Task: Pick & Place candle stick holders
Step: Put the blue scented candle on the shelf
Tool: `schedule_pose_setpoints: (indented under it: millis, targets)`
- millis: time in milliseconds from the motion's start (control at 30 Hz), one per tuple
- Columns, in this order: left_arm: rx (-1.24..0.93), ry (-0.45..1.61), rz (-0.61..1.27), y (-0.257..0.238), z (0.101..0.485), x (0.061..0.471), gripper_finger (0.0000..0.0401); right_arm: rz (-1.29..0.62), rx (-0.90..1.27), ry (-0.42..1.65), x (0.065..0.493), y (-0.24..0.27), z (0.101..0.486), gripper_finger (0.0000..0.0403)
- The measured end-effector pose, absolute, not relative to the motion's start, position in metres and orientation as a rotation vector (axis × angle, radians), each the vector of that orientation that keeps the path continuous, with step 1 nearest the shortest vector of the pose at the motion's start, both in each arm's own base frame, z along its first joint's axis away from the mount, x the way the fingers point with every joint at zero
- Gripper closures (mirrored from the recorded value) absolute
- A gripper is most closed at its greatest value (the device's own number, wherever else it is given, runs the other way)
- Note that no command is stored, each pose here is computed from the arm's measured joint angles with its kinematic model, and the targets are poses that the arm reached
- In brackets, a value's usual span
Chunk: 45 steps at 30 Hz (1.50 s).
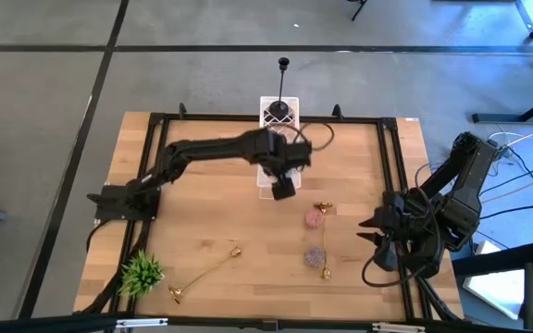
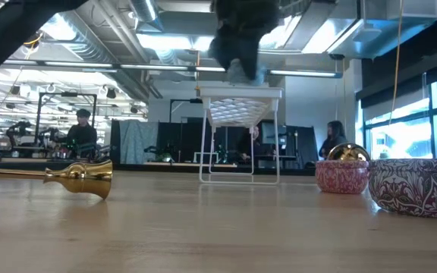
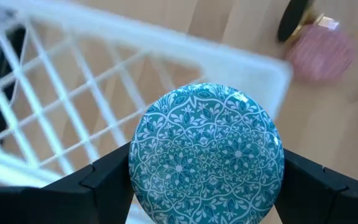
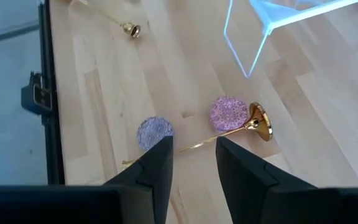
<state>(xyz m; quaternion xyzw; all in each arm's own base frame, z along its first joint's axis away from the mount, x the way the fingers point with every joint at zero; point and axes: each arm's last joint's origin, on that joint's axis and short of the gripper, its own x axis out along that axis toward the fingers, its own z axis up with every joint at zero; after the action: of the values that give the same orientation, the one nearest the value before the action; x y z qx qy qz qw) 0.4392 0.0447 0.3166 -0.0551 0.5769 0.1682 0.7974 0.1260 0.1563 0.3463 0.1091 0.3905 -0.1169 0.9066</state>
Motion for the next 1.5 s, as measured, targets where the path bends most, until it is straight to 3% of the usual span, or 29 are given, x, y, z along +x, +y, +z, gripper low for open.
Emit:
schedule_pose_setpoints:
  millis: [533, 1500]
  targets:
    - [0.041, 1.244, 0.208, 0.052, 0.323, 0.437, 0.0102, -0.381, 0.406, 0.718, 0.136, 0.148, 0.348, 0.0279]
    - [-0.009, 1.286, 0.178, 0.070, 0.302, 0.438, 0.0101, -0.405, 0.415, 0.714, 0.141, 0.145, 0.348, 0.0279]
